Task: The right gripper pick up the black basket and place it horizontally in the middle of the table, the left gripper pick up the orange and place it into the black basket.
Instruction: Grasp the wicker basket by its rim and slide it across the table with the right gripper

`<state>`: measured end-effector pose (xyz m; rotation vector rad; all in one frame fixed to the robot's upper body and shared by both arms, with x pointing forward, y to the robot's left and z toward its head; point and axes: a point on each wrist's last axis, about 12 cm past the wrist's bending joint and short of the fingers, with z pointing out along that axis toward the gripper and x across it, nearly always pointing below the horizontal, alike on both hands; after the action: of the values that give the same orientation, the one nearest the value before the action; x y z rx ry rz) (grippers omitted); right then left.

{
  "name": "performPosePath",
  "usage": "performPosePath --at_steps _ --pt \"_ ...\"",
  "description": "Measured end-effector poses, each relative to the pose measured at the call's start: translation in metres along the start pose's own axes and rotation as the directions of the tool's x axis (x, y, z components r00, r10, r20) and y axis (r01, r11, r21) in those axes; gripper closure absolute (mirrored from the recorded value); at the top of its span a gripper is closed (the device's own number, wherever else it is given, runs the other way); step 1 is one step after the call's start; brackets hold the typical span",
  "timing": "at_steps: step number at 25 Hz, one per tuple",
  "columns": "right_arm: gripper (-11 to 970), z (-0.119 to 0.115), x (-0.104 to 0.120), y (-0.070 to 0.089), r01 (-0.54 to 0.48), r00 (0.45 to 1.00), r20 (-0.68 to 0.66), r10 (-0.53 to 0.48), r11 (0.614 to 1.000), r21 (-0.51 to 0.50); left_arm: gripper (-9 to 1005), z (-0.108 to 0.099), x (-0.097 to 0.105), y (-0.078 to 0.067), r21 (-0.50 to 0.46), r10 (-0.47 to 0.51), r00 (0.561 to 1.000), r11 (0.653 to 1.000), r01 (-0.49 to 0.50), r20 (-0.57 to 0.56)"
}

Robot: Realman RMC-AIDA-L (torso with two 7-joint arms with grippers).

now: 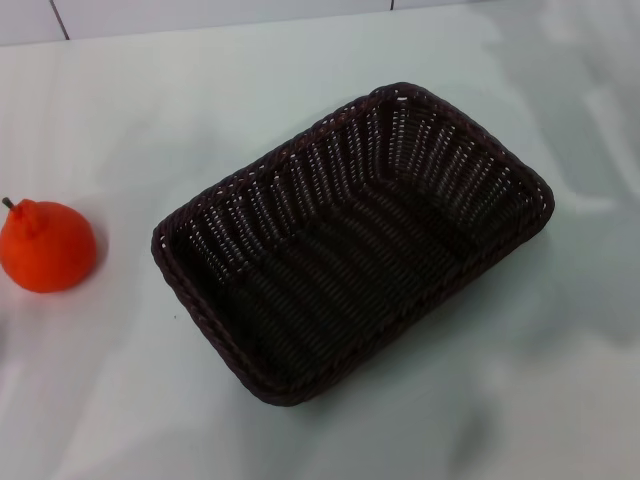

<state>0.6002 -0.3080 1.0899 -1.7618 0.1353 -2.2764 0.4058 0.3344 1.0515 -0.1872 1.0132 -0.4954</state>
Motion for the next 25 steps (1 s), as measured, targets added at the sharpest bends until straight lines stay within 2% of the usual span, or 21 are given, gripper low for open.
performPosePath --at_steps 3,6,8,10,12,15,17,20,21,25 --pt "195 0.011 0.006 0.000 -0.046 0.992 0.127 0.024 0.984 0.171 571 0.001 -0.001 0.001 0.002 0.003 1.000 1.000 -0.003 0.001" --pt "195 0.022 0.023 0.001 -0.111 0.959 0.283 0.011 0.934 0.340 571 0.002 -0.001 0.001 0.006 0.005 1.000 1.000 -0.005 0.002" --pt "195 0.029 0.042 0.002 -0.171 0.916 0.400 -0.015 0.889 0.425 571 0.004 0.000 0.001 0.008 0.005 1.000 1.000 -0.005 0.001" --pt "194 0.035 0.060 0.002 -0.223 0.848 0.526 -0.071 0.852 0.474 571 0.005 0.000 0.001 0.011 0.005 1.000 1.000 -0.005 0.001" --pt "194 0.040 0.076 0.002 -0.276 0.749 0.650 -0.126 0.834 0.479 571 0.006 0.000 0.002 0.013 0.006 1.000 1.000 -0.006 0.001" --pt "194 0.046 0.091 -0.001 -0.322 0.552 0.806 -0.215 0.836 0.444 571 0.007 0.000 0.002 0.014 0.007 1.000 1.000 -0.007 0.001" --pt "194 0.047 0.096 -0.003 -0.318 0.438 0.858 -0.269 0.846 0.428 571 0.008 0.001 0.003 0.013 0.008 1.000 1.000 -0.008 -0.002" --pt "194 0.047 0.098 -0.006 -0.275 0.306 0.890 -0.336 0.864 0.421 571 0.010 0.001 0.003 0.012 0.010 1.000 1.000 -0.010 -0.006" --pt "195 0.047 0.098 -0.006 -0.275 0.306 0.890 -0.336 0.864 0.421 571 0.010 0.001 0.003 0.011 0.011 1.000 1.000 -0.011 -0.007" --pt "195 0.047 0.090 -0.012 -0.255 0.233 0.900 -0.368 0.870 0.422 571 0.011 0.003 0.005 0.002 0.015 1.000 1.000 -0.015 -0.016"
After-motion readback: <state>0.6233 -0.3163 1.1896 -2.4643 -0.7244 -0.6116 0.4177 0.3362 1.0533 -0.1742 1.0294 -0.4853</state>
